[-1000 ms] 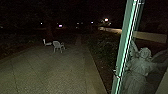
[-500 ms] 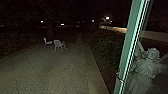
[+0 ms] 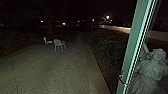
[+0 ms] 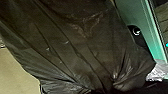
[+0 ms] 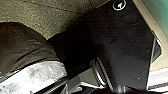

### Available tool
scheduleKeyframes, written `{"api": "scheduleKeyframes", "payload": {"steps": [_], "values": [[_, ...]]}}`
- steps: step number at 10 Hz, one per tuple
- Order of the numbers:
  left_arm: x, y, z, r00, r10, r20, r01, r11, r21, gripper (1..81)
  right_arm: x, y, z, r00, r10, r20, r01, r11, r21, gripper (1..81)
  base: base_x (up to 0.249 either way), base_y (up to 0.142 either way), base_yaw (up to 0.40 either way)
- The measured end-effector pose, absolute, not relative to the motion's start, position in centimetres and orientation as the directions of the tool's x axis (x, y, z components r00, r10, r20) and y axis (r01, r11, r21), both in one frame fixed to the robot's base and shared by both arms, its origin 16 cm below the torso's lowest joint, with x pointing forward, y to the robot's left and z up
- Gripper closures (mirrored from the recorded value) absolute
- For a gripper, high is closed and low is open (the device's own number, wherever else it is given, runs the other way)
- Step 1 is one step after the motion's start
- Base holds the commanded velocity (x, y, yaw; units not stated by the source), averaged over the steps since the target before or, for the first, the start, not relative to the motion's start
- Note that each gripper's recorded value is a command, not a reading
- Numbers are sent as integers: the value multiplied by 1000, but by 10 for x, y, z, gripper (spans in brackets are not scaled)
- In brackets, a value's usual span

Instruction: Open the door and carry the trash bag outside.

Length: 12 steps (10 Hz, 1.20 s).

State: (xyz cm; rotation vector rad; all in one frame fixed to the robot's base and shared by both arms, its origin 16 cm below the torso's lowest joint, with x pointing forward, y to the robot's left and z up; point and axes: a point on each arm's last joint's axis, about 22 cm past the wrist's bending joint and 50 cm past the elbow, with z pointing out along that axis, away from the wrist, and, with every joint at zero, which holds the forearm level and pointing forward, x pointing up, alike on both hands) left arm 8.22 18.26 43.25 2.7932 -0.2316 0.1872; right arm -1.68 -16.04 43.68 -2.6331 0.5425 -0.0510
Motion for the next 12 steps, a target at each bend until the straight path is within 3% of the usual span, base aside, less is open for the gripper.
{"api": "scheduleKeyframes", "payload": {"steps": [12], "values": [[71, 182, 431, 980, -139, 143, -179, -931, 317, 811, -27, -164, 436, 923, -381, -63, -370, -826, -425, 10, 69, 0, 0]]}}
